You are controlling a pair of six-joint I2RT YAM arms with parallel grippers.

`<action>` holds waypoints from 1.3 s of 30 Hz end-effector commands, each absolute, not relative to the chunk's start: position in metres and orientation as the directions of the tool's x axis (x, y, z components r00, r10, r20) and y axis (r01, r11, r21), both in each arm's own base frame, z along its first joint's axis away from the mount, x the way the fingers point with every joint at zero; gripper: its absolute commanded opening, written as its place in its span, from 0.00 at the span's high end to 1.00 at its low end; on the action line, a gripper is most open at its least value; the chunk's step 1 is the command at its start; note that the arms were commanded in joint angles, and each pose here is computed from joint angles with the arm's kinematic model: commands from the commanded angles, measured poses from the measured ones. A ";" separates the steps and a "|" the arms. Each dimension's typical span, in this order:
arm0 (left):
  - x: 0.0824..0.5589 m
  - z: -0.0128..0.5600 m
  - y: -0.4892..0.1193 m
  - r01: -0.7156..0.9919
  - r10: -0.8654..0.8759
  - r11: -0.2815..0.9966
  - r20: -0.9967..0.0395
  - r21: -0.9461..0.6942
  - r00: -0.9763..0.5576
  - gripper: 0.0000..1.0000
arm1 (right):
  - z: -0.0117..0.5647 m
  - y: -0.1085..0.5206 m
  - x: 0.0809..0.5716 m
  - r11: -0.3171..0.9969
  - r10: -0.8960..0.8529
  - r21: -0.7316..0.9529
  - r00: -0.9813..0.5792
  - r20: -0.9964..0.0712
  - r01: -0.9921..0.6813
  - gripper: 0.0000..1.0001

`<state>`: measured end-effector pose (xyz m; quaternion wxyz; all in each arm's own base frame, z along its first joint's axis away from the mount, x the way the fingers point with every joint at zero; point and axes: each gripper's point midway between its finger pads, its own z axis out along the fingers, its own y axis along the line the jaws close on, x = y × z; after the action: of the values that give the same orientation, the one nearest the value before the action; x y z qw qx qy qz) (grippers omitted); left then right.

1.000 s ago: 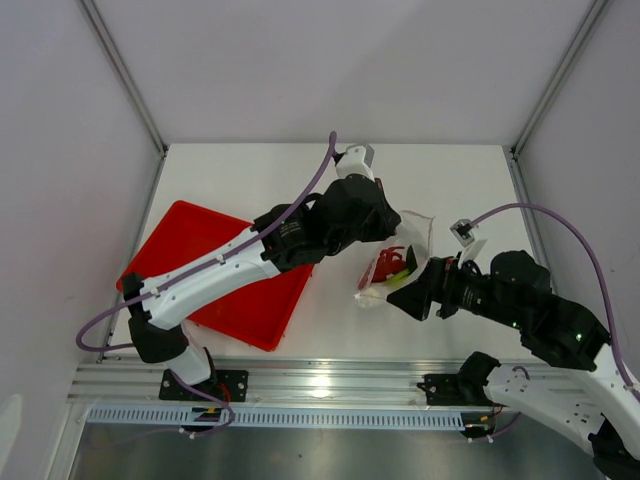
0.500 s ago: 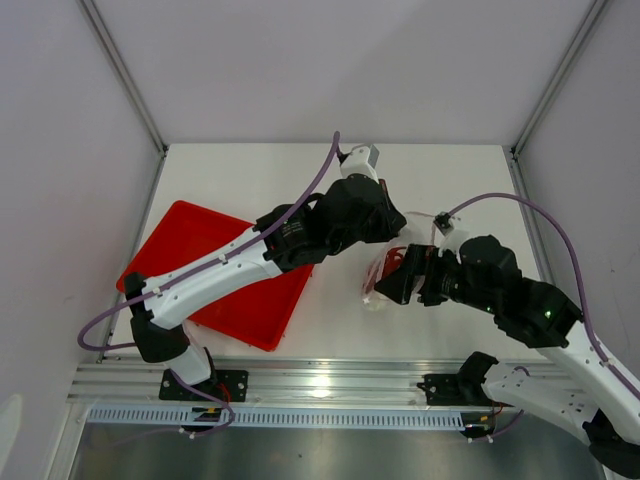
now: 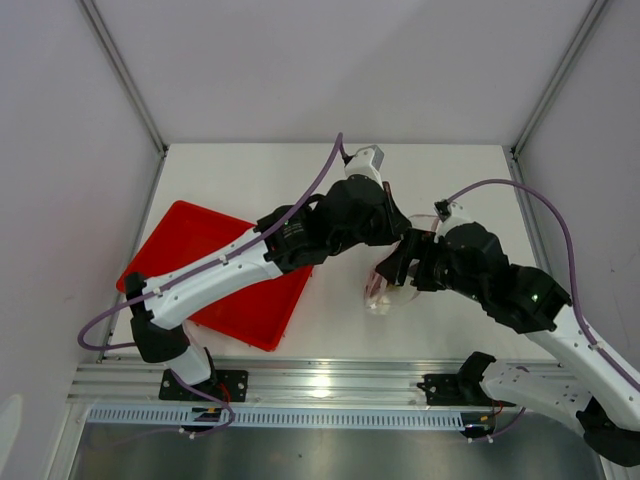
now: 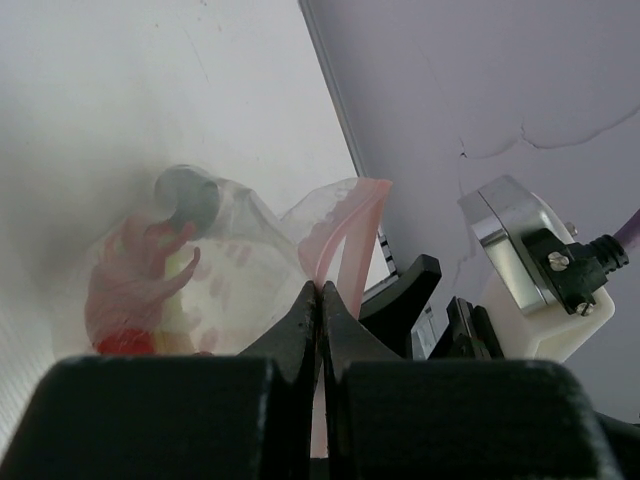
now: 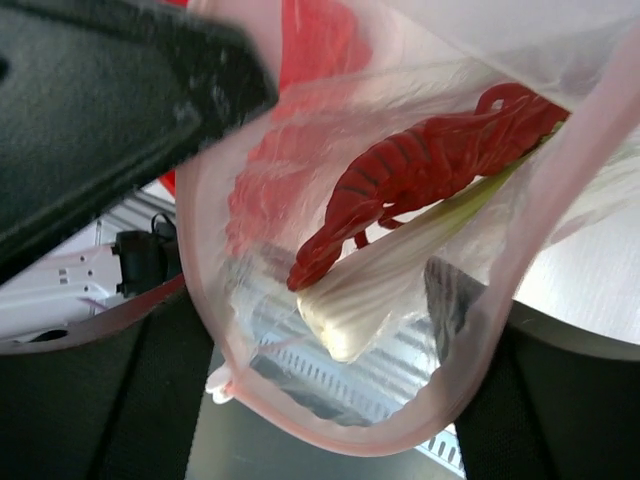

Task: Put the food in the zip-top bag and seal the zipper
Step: Adjust the zipper food storage bag at the center of the board.

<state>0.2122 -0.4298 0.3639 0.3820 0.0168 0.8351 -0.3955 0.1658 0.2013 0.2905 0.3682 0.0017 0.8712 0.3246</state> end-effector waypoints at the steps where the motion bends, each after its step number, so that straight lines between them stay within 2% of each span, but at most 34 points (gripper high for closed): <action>1: 0.200 0.399 -0.441 0.368 -0.331 0.574 -0.618 -0.732 -0.713 0.99 | 0.299 0.199 0.177 0.794 0.297 0.571 -0.687 -0.663 -0.207 0.20; 3: 0.200 0.398 -0.440 0.365 -0.330 0.575 -0.617 -0.732 -0.715 0.99 | 0.295 0.197 0.177 0.803 0.295 0.562 -0.688 -0.663 -0.198 0.24; 6: 0.200 0.396 -0.438 0.368 -0.327 0.581 -0.622 -0.726 -0.712 0.99 | 0.295 0.193 0.176 0.811 0.286 0.549 -0.683 -0.673 -0.202 0.36; 7: 0.200 0.397 -0.438 0.370 -0.331 0.579 -0.624 -0.727 -0.708 0.99 | 0.297 0.192 0.174 0.809 0.288 0.551 -0.677 -0.677 -0.207 0.45; 9: 0.199 0.396 -0.436 0.376 -0.328 0.578 -0.628 -0.724 -0.706 0.99 | 0.296 0.190 0.174 0.808 0.289 0.551 -0.674 -0.680 -0.210 0.53; 10: 0.200 0.393 -0.436 0.377 -0.325 0.581 -0.630 -0.722 -0.705 0.99 | 0.296 0.190 0.173 0.807 0.287 0.551 -0.674 -0.681 -0.213 0.65; 12: 0.198 0.401 -0.434 0.405 -0.325 0.562 -0.642 -0.722 -0.694 0.99 | 0.295 0.191 0.171 0.805 0.280 0.552 -0.680 -0.677 -0.218 0.79; 13: 0.197 0.399 -0.433 0.410 -0.320 0.563 -0.647 -0.717 -0.692 0.99 | 0.292 0.191 0.171 0.806 0.277 0.550 -0.684 -0.675 -0.216 0.92; 15: 0.198 0.394 -0.429 0.429 -0.315 0.571 -0.670 -0.700 -0.673 0.99 | 0.291 0.191 0.170 0.805 0.278 0.554 -0.689 -0.670 -0.214 1.00; 17: 0.200 0.412 -0.413 0.453 -0.359 0.558 -0.694 -0.696 -0.624 0.88 | 0.290 0.192 0.169 0.801 0.280 0.559 -0.691 -0.666 -0.214 1.00; 18: 0.201 0.397 -0.409 0.451 -0.343 0.584 -0.709 -0.675 -0.617 0.72 | 0.291 0.191 0.168 0.798 0.281 0.562 -0.691 -0.665 -0.216 1.00; 21: 0.203 0.411 -0.381 0.474 -0.377 0.604 -0.754 -0.641 -0.538 0.37 | 0.291 0.190 0.167 0.798 0.285 0.563 -0.690 -0.666 -0.214 1.00; 24: 0.200 0.414 -0.359 0.536 -0.352 0.623 -0.816 -0.570 -0.458 0.21 | 0.292 0.191 0.166 0.795 0.276 0.563 -0.692 -0.667 -0.226 1.00; 25: 0.199 0.397 -0.356 0.571 -0.290 0.645 -0.854 -0.508 -0.433 0.19 | 0.293 0.191 0.167 0.795 0.275 0.562 -0.692 -0.668 -0.226 1.00; 28: 0.175 0.420 -0.351 0.725 -0.266 0.535 -0.901 -0.434 -0.344 0.17 | 0.299 0.195 0.167 0.791 0.232 0.545 -0.690 -0.686 -0.276 1.00; 30: 0.163 0.404 -0.348 0.764 -0.219 0.509 -0.918 -0.397 -0.331 0.19 | 0.309 0.200 0.167 0.777 0.199 0.536 -0.678 -0.708 -0.331 1.00; 34: 0.152 0.387 -0.333 0.805 -0.161 0.494 -0.945 -0.328 -0.286 0.19 | 0.322 0.219 0.160 0.701 -0.025 0.429 -0.621 -0.783 -0.569 1.00; 39: 0.142 0.400 -0.315 0.869 -0.071 0.465 -0.986 -0.169 -0.153 0.22 | 0.329 0.229 0.143 0.565 -0.203 0.332 -0.517 -0.832 -0.756 1.00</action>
<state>0.1534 -0.3240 0.3691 0.5358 0.2492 0.6914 -0.4157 0.1597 0.2185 0.2963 0.3628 -0.1872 0.8565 0.3157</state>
